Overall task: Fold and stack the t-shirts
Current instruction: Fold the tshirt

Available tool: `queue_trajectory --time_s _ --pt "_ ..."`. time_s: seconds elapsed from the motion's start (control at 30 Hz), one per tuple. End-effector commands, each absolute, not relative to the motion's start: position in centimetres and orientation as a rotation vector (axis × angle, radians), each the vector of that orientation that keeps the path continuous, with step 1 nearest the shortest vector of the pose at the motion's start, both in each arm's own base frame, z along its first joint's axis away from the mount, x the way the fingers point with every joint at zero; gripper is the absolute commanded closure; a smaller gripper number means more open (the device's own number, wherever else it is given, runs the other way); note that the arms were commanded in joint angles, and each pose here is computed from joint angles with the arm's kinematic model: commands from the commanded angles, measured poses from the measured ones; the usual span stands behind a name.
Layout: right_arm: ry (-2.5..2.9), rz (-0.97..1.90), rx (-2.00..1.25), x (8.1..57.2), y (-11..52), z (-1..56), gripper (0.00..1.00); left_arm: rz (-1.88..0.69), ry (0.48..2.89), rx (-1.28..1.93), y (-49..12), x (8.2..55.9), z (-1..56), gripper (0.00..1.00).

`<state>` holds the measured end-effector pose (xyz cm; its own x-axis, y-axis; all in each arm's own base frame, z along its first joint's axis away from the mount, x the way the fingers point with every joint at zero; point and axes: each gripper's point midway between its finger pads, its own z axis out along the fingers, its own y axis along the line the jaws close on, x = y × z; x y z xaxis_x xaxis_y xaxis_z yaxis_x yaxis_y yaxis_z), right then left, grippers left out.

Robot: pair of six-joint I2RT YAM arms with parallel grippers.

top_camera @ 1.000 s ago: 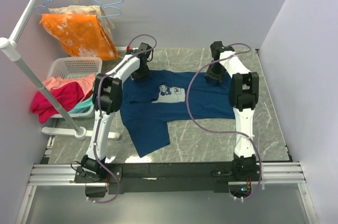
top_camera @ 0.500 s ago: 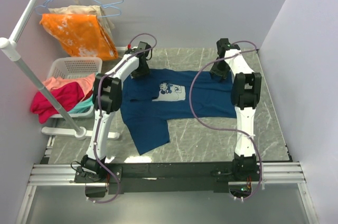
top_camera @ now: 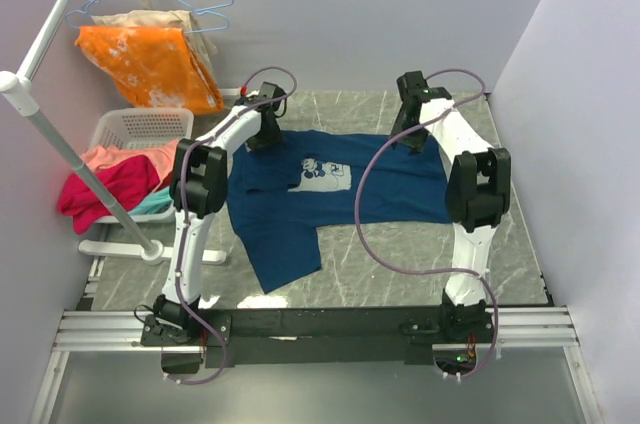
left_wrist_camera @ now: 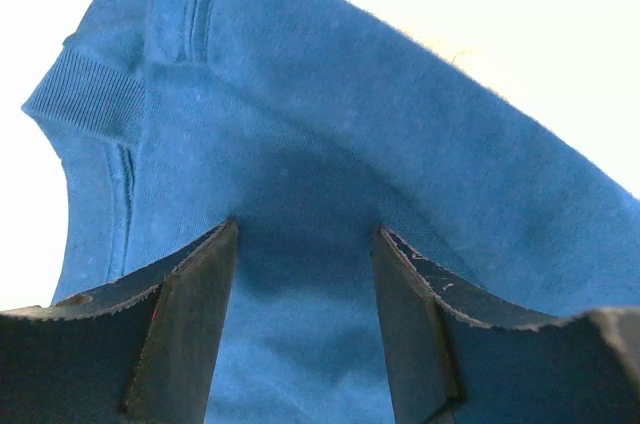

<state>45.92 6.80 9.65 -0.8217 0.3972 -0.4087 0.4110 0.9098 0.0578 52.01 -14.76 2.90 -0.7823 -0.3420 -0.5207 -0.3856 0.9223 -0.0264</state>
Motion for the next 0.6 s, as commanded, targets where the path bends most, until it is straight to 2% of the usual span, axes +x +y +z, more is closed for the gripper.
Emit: queue_trajectory --time_s 0.0,0.17,0.27,0.57 --pt "2.601 -0.077 0.628 44.3 5.9 10.8 0.48 0.089 2.458 -0.466 -15.3 51.5 8.4 0.37" --pt "2.580 -0.068 0.617 41.7 6.2 11.7 0.47 0.067 2.364 -0.454 -16.0 49.2 13.0 0.35" --pt "2.586 -0.060 0.613 40.0 6.6 11.7 0.47 0.052 2.354 -0.463 -16.6 45.6 14.6 0.34" --pt "2.606 -0.065 0.538 35.6 8.6 10.7 0.48 0.026 2.509 -0.568 -18.5 31.3 11.4 0.35"
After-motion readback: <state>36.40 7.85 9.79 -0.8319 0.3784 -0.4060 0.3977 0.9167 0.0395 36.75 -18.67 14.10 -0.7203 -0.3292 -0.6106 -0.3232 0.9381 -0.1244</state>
